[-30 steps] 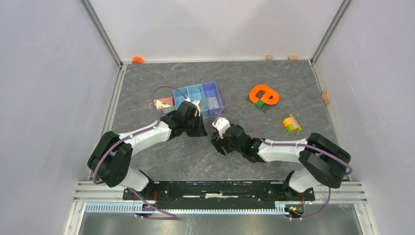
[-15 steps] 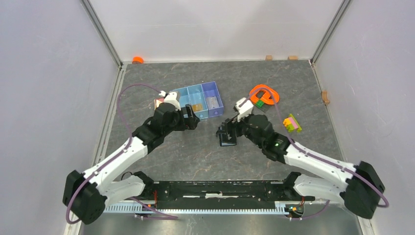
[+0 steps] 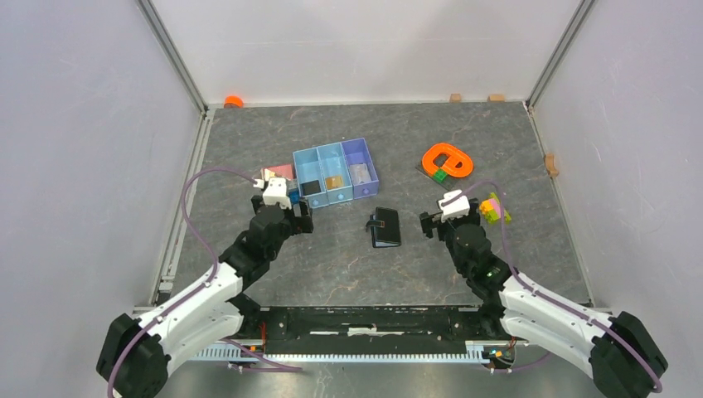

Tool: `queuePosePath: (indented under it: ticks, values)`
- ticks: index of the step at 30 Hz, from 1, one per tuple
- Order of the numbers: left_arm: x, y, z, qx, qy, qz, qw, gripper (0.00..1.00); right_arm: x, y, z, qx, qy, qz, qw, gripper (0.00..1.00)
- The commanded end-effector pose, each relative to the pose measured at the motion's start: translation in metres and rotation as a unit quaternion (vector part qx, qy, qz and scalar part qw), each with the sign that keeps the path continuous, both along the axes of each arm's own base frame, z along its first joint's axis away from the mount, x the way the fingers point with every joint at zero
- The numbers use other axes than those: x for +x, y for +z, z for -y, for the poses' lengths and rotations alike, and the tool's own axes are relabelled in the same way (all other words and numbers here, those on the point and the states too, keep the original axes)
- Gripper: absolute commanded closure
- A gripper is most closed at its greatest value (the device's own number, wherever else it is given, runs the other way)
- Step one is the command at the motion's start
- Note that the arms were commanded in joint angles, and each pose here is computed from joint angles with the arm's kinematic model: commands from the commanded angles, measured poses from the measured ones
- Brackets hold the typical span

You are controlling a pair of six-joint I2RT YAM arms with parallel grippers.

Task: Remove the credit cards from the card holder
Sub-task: Reset both arms

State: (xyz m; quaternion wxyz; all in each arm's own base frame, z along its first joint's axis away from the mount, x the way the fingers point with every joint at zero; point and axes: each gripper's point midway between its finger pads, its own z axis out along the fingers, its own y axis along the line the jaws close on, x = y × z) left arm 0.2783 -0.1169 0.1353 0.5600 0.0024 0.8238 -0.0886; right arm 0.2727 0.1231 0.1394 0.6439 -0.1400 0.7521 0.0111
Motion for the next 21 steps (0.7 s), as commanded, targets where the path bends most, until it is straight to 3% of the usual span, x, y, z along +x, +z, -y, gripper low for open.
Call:
queuePosePath:
  ticks: [1, 4, 8, 11, 13, 19, 21]
  values:
    - [0.024, 0.034, -0.021, 0.038, 0.049, 0.099, 0.993, 0.02, 0.015, 0.027, 0.040, -0.028, -0.097, 0.067, 0.993, 0.02]
    - [0.036, 0.032, -0.038, 0.073, 0.093, 0.118, 0.986, 0.02, 0.023, 0.024, 0.069, -0.063, -0.144, 0.072, 0.985, 0.02]
    - [0.049, 0.020, -0.070, 0.090, 0.169, 0.108, 0.976, 0.02, 0.020, -0.002, 0.097, -0.070, -0.144, 0.098, 0.982, 0.08]
    - [0.050, 0.025, -0.082, 0.098, 0.190, 0.133, 0.968, 0.04, 0.011, -0.020, 0.113, -0.083, -0.154, 0.100, 0.979, 0.10]
    - [0.047, 0.031, -0.089, 0.093, 0.195, 0.166, 0.962, 0.00, 0.012, -0.030, 0.116, -0.087, -0.159, 0.085, 0.980, 0.10]
    - [0.060, 0.000, -0.103, 0.135, 0.206, 0.133, 0.960, 0.00, 0.003, -0.040, 0.135, -0.077, -0.198, 0.090, 0.973, 0.09]
    - [0.061, -0.008, -0.106, 0.127, 0.207, 0.136, 0.961, 0.00, 0.005, -0.036, 0.138, -0.094, -0.202, 0.098, 0.970, 0.02]
